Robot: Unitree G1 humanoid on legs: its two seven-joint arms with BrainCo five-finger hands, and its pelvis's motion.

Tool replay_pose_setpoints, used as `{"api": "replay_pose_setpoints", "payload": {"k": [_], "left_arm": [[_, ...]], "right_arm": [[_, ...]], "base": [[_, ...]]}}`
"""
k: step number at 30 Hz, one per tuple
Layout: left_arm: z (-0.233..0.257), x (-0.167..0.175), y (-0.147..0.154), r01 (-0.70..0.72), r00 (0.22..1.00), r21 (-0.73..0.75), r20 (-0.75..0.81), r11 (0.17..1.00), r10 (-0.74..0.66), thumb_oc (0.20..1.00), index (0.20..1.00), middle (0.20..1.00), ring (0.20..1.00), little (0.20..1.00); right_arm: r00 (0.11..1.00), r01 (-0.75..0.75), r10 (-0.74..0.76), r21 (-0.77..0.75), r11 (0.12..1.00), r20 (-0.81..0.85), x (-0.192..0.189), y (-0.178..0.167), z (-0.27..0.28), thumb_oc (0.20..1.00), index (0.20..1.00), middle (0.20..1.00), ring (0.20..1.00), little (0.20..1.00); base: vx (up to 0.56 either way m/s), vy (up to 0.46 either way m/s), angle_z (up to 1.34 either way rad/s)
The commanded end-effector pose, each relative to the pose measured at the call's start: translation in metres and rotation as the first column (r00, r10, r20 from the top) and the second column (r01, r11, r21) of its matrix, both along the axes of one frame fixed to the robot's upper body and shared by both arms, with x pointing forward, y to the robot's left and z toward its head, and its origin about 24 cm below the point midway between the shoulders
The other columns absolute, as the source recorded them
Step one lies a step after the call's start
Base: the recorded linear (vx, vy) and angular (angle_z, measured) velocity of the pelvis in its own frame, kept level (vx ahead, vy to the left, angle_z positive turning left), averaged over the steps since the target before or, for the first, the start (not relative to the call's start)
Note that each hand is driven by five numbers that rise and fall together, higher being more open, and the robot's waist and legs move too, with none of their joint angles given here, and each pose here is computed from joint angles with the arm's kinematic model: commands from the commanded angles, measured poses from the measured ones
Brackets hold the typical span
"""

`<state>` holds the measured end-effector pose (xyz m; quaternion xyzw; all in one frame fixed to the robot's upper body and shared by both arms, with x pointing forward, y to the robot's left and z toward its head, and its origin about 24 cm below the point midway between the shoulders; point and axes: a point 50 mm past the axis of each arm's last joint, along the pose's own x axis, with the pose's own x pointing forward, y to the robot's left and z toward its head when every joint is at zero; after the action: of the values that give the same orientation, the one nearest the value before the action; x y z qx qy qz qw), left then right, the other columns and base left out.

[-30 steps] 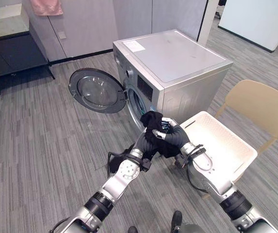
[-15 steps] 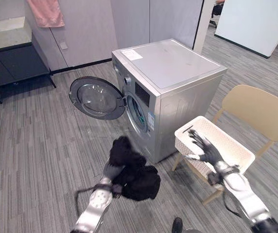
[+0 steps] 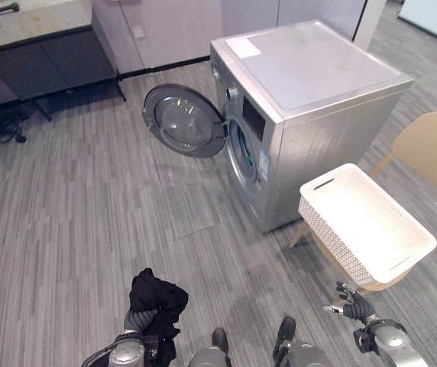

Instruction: Grab the laundry basket,head to the washer,open it,put in the laundry and shut it.

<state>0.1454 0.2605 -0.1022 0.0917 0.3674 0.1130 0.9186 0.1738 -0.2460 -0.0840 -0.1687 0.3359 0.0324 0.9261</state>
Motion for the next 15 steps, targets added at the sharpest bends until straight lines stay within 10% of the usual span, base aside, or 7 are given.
{"api": "replay_pose_setpoints", "payload": {"k": [1, 15], "left_arm": [[0.025, 0.018, 0.024, -0.018, 0.993, 0.071, 0.117, 0.997, 0.009, 0.2, 0.2, 0.2, 0.2, 0.2], [0.036, 0.033, 0.025, 0.05, 0.987, 0.125, 0.144, 0.991, -0.068, 0.2, 0.2, 0.2, 0.2, 0.2]], "right_arm": [[0.996, 0.01, -0.007, -0.039, 0.999, 0.084, 0.012, 0.002, 0.009, 1.0, 1.0, 1.0, 1.0, 1.0], [0.986, -0.115, 0.124, -0.082, 0.99, 0.111, 0.032, 0.03, 0.014, 1.0, 1.0, 1.0, 1.0, 1.0]], "base": [[0.08, 0.107, 0.78], [0.23, 0.259, 0.53]]}}
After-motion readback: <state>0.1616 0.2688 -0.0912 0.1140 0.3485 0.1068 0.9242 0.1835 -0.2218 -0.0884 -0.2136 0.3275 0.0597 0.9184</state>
